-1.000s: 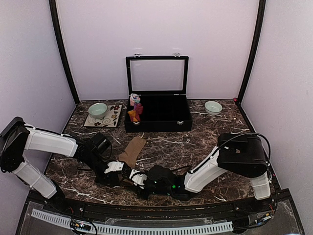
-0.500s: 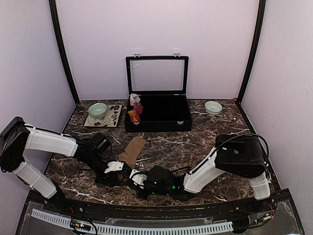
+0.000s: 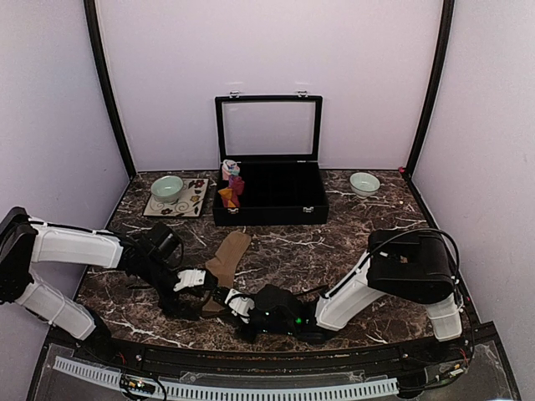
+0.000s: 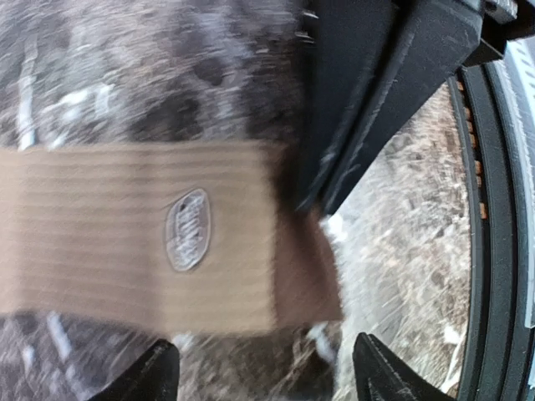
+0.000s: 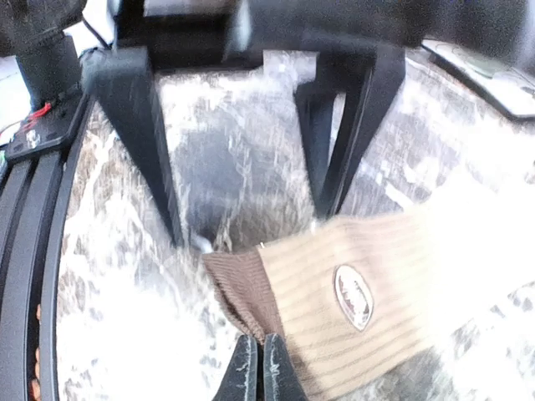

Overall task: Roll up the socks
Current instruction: Roll the sock at the center of the board.

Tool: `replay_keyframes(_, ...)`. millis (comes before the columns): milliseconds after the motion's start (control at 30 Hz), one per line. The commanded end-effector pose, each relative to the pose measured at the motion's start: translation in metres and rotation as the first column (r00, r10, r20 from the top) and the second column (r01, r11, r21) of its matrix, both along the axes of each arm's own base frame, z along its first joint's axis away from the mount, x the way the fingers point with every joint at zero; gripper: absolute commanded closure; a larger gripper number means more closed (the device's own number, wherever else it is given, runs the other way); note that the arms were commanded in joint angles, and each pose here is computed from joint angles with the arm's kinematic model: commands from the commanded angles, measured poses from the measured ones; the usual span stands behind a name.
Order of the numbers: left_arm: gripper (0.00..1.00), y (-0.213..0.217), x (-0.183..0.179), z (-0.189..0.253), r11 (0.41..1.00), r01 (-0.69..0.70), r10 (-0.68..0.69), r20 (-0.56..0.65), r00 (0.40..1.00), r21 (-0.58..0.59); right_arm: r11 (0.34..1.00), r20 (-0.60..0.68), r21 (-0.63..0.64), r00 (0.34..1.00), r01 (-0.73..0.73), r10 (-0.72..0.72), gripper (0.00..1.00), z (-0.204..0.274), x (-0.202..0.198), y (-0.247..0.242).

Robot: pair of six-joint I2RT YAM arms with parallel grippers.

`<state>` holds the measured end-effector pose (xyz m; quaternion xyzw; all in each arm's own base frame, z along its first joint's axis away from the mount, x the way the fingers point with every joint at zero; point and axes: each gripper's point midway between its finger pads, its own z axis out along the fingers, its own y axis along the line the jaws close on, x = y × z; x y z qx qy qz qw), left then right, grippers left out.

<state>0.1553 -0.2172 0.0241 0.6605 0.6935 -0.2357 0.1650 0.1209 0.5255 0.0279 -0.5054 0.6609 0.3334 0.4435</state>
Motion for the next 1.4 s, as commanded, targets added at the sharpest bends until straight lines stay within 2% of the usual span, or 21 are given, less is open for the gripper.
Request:
replay_keyframes(0,0.25,0.018,0.006,0.005,0.999,-0.046,0.045,0.049,0.998,0.02,0.999,-0.07,-0.041,0.997,0.015,-0.018,1.0,-0.013,-0.003,-0.01)
replay_keyframes(200,0.25,0.026,-0.008,0.018,1.0,-0.024,0.024,0.042,0.999,-0.006,1.0,-0.181,-0.013,0.983,0.022,-0.024,1.0,-0.011,-0.001,-0.008)
replay_keyframes(367,0.28,0.033,-0.02,0.028,0.998,0.061,-0.057,0.122,0.991,-0.026,0.999,-0.377,-0.031,0.926,0.016,-0.026,1.0,-0.013,-0.002,-0.006)
replay_keyframes(533,0.33,0.036,-0.023,0.04,0.982,0.184,-0.166,0.279,0.946,-0.039,0.986,-0.585,-0.147,0.797,0.074,-0.147,1.0,-0.039,0.006,-0.015)
replay_keyframes(633,0.36,0.027,-0.027,0.053,0.952,0.298,-0.25,0.401,0.881,-0.062,0.97,-0.634,-0.225,0.741,0.098,-0.222,1.0,-0.052,0.005,-0.022)
replay_keyframes(733,0.4,0.016,-0.035,0.051,0.917,0.398,-0.337,0.488,0.805,-0.023,0.949,-0.701,-0.287,0.646,0.132,-0.302,1.0,-0.062,0.008,-0.029)
replay_keyframes(900,0.46,0.001,-0.048,0.043,0.869,0.494,-0.424,0.527,0.736,0.009,0.906,-0.776,-0.392,0.471,0.16,-0.419,1.0,-0.078,0.005,-0.047)
replay_keyframes(1033,0.53,-0.006,-0.047,0.031,0.848,0.528,-0.467,0.54,0.701,0.048,0.902,-0.834,-0.414,0.347,0.122,-0.429,1.0,-0.083,-0.001,-0.05)
replay_keyframes(1167,0.6,-0.014,-0.037,0.023,0.842,0.534,-0.473,0.586,0.658,0.08,0.897,-0.843,-0.43,0.311,0.101,-0.439,1.0,-0.084,0.004,-0.046)
replay_keyframes(1367,0.61,-0.015,-0.027,0.009,0.831,0.54,-0.494,0.626,0.604,0.135,0.899,-0.859,-0.429,0.268,0.087,-0.436,1.0,-0.086,0.013,-0.043)
